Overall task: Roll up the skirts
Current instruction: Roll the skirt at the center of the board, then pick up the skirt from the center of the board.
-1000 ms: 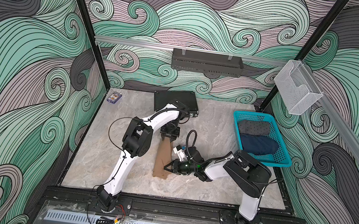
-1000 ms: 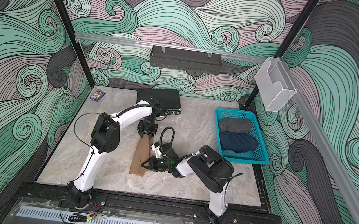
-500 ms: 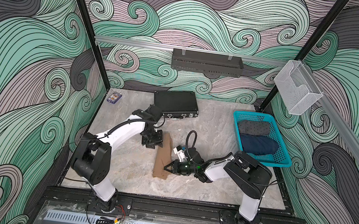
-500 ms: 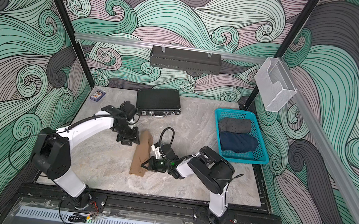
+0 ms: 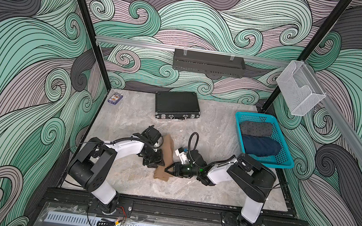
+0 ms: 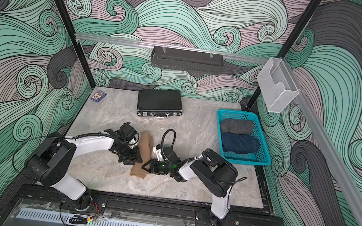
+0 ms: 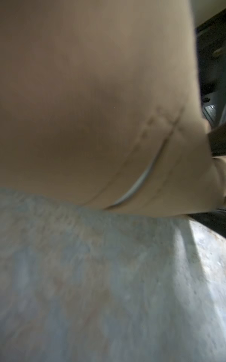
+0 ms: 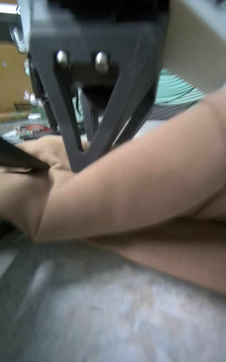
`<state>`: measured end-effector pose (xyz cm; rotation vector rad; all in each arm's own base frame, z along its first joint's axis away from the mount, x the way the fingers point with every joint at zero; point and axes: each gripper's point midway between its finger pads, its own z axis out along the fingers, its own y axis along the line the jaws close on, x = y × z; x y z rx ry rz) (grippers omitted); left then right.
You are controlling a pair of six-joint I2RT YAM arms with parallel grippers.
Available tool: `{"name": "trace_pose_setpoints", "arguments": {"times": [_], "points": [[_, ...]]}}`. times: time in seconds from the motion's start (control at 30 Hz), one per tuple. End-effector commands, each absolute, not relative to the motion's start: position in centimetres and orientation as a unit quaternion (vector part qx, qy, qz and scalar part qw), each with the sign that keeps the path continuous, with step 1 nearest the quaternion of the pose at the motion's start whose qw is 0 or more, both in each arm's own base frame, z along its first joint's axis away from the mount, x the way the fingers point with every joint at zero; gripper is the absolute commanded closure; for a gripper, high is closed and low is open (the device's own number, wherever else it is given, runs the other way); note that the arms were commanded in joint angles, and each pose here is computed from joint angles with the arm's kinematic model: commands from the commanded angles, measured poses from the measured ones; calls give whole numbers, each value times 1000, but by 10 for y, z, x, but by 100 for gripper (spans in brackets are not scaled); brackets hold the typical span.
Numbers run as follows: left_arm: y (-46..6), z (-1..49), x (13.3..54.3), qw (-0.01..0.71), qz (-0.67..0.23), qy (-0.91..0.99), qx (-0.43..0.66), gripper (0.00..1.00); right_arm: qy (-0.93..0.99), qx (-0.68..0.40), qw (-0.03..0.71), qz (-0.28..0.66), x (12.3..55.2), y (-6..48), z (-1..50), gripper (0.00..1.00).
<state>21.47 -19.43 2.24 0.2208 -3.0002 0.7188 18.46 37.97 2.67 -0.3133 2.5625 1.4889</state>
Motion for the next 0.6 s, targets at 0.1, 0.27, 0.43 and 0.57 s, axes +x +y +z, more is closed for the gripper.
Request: {"name": "trace_pose_setpoints", "arguments": {"times": [0.1, 0.27, 0.43, 0.57], "points": [[-184, 4, 191, 21, 176, -984, 36, 64, 901, -69, 20, 429, 177, 341, -8, 25], [-185, 4, 188, 6, 153, -988, 7, 65, 908, -62, 38, 412, 205, 326, 6, 20], [-185, 3, 185, 3, 151, -988, 4, 65, 917, -67, 39, 392, 223, 325, 7, 21], [-185, 2, 185, 4, 151, -988, 4, 65, 914, -52, 38, 402, 234, 335, -2, 26]]}}
